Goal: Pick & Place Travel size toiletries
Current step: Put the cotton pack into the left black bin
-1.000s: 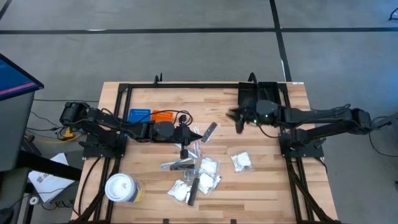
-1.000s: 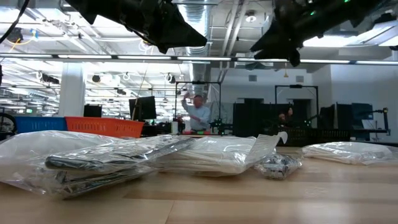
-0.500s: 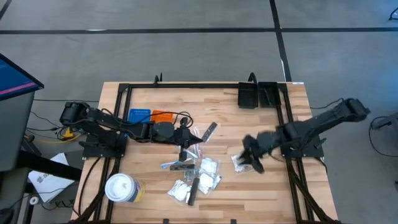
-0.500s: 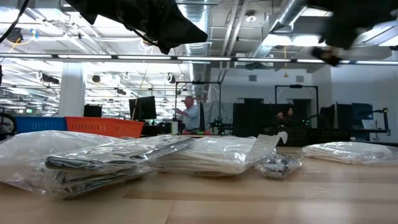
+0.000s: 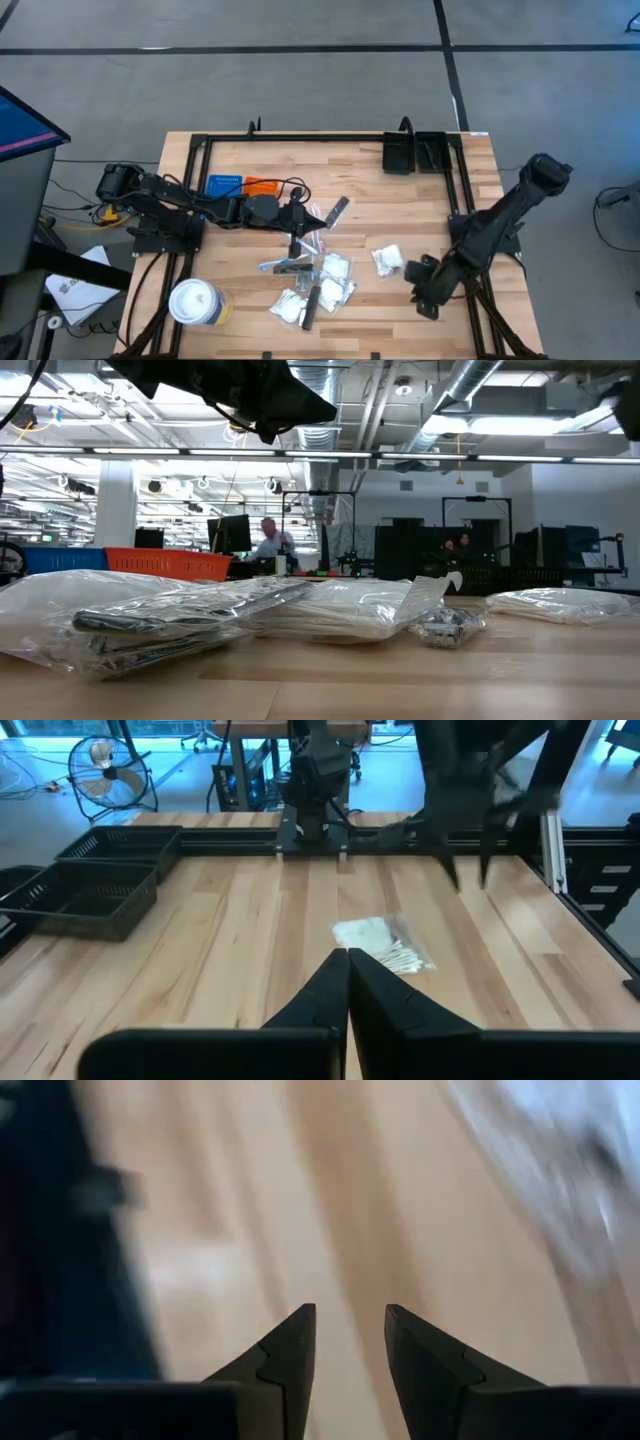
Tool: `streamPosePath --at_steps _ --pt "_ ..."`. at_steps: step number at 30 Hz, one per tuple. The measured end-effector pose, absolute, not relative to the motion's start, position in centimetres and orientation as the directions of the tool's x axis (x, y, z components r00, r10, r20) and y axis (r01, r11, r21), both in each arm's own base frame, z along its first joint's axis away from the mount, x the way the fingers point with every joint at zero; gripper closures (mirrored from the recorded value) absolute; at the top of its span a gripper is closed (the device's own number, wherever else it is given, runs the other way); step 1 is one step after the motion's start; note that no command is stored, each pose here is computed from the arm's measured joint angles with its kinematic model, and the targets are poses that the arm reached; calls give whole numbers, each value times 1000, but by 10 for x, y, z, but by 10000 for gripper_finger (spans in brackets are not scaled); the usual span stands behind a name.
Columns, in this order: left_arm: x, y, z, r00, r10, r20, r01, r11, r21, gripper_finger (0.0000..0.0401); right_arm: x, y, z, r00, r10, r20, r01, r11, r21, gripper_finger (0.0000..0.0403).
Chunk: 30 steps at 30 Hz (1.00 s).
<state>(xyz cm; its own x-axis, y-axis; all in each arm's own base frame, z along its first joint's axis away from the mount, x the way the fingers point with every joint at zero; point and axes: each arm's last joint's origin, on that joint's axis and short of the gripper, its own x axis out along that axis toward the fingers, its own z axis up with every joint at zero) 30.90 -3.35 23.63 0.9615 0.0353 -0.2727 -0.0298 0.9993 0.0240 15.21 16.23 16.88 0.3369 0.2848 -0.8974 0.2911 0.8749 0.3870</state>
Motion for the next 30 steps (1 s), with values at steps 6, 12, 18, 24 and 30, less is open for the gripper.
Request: streamPosePath --at_steps 6,12,18,24,30 --pt "309 -34 237 964 36 -262 -33 999 13 399 125 174 134 122 77 -990 459 880 125 311" --pt "310 -34 238 967 35 -252 -34 999 11 399 112 182 121 118 -86 -989 439 898 -26 345" --pt "310 -34 239 969 35 -243 -35 999 7 399 116 180 122 181 -102 -978 149 986 -75 351" --pt "310 -34 240 971 36 -238 -35 999 6 399 129 167 128 251 -176 -952 142 979 -144 351" --pt "310 -34 240 972 36 -231 -36 999 6 399 147 150 127 232 -232 -945 254 952 -172 351"
